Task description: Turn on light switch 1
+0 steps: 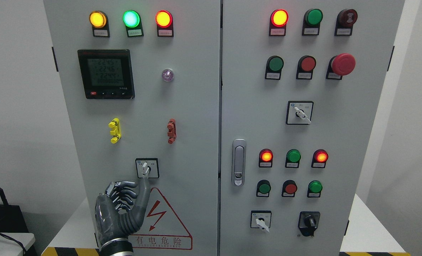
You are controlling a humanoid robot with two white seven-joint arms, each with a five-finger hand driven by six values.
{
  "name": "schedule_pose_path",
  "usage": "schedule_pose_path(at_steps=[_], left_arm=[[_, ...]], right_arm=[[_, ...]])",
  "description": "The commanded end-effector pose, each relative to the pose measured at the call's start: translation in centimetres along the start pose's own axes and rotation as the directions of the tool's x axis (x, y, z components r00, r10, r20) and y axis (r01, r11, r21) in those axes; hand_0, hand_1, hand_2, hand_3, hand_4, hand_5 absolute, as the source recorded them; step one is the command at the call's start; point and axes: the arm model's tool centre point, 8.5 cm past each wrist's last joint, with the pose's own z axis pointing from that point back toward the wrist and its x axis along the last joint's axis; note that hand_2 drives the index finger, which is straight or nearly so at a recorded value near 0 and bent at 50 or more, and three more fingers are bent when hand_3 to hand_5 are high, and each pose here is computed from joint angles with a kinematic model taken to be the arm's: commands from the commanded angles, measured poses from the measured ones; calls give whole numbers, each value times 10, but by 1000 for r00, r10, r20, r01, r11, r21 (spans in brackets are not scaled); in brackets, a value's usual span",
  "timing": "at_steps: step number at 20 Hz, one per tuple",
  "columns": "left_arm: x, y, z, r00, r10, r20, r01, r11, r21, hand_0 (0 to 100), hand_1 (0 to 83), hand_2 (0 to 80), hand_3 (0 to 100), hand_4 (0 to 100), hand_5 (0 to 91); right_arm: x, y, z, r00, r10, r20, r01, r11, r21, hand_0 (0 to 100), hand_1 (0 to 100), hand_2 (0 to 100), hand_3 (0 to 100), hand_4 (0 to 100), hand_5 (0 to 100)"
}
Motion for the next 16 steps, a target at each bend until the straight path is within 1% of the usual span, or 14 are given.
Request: schedule_pose_path(at_steps=[1, 8, 11, 16], left_arm=[[5, -9, 1, 1000, 10, -6, -10, 1000, -4, 170, 568, 535, 752, 838, 835], [10, -11, -5, 1000, -4, -21, 4, 1000, -1, 198, 589, 521, 723, 830, 829], [13, -12, -7, 1000, 0, -16, 0, 1000, -2, 207, 591, 507, 713, 825, 821], [13, -13, -9, 999, -12, -31, 12, 1000, -2, 223, 578, 503, 708, 820, 816]], right_arm=[[0, 0, 0, 1000, -17, 2, 17, 1000, 0, 120, 389, 0, 0, 0, 0], [0, 0, 0, 1000, -17, 1, 17, 1000, 0, 120, 389, 0, 0, 0, 0], [0, 0, 0, 1000, -17, 1, 17, 1000, 0, 120, 389, 0, 0, 0, 0], [0, 0, 0, 1000, -17, 2, 17, 1000, 0, 120, 389, 0, 0, 0, 0]])
